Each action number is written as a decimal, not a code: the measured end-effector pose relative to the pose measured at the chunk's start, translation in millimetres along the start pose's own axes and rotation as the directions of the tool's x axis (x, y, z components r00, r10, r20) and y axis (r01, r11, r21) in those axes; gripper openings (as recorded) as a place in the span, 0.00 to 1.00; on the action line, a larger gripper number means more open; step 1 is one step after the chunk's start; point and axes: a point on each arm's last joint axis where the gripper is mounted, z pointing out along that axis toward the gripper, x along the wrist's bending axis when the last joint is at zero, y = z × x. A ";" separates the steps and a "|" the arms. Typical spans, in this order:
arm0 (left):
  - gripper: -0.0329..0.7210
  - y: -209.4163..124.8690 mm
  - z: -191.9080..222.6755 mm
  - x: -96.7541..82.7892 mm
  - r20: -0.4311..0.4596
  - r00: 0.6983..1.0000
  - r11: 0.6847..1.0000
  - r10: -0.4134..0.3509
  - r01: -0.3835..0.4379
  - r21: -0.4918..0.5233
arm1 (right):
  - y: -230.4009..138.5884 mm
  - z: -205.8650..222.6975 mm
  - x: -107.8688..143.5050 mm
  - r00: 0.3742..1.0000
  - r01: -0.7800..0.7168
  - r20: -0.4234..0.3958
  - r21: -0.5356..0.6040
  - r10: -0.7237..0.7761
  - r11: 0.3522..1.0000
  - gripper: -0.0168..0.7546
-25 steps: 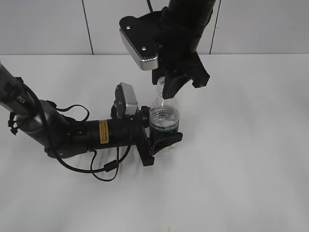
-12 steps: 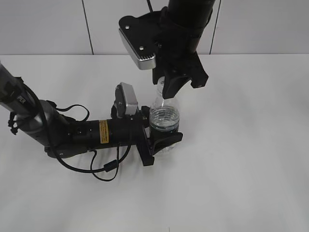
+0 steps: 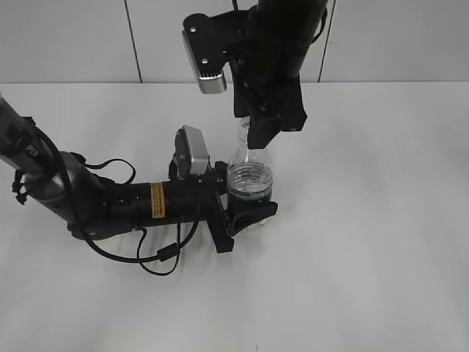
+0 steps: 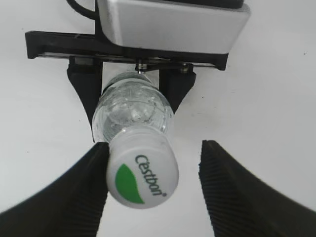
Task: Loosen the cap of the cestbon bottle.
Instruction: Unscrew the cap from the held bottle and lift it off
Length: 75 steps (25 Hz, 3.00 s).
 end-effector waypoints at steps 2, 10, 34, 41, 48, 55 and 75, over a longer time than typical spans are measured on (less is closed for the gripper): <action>0.58 0.0 0.0 -0.1 0.001 1.000 1.000 0.000 0.000 -0.001 | 1.9 -7.3 1.1 0.999 -0.042 0.013 -0.016 0.043 0.999 0.60; 0.58 0.0 0.0 -0.2 0.002 1.000 1.000 0.001 -0.001 0.000 | 10.3 -42.4 7.8 0.973 -0.215 0.059 -0.098 0.221 0.972 0.61; 0.58 0.3 0.0 0.6 -0.006 1.000 1.000 -0.004 0.004 -0.004 | 2.5 -54.7 8.8 0.097 -0.987 0.021 -0.124 0.995 0.098 0.61; 0.58 0.4 0.0 0.7 -0.007 1.000 1.000 -0.004 0.004 -0.004 | 3.5 -28.1 4.0 0.078 -0.995 -0.013 -0.062 0.997 0.077 0.61; 0.58 0.4 0.0 0.7 -0.008 1.000 1.000 -0.004 0.004 -0.004 | 2.8 -22.2 4.3 0.094 -0.995 -0.011 -0.046 0.995 0.094 0.61; 0.58 0.5 0.0 0.7 -0.008 1.000 1.000 -0.004 0.004 -0.005 | 1.5 -18.3 6.4 0.114 -0.993 -0.007 -0.031 0.993 0.114 0.61; 0.58 0.5 0.0 0.7 -0.008 1.000 1.000 -0.004 0.004 -0.005 | 1.2 -9.5 5.2 0.178 -0.984 -0.012 -0.012 0.984 0.178 0.40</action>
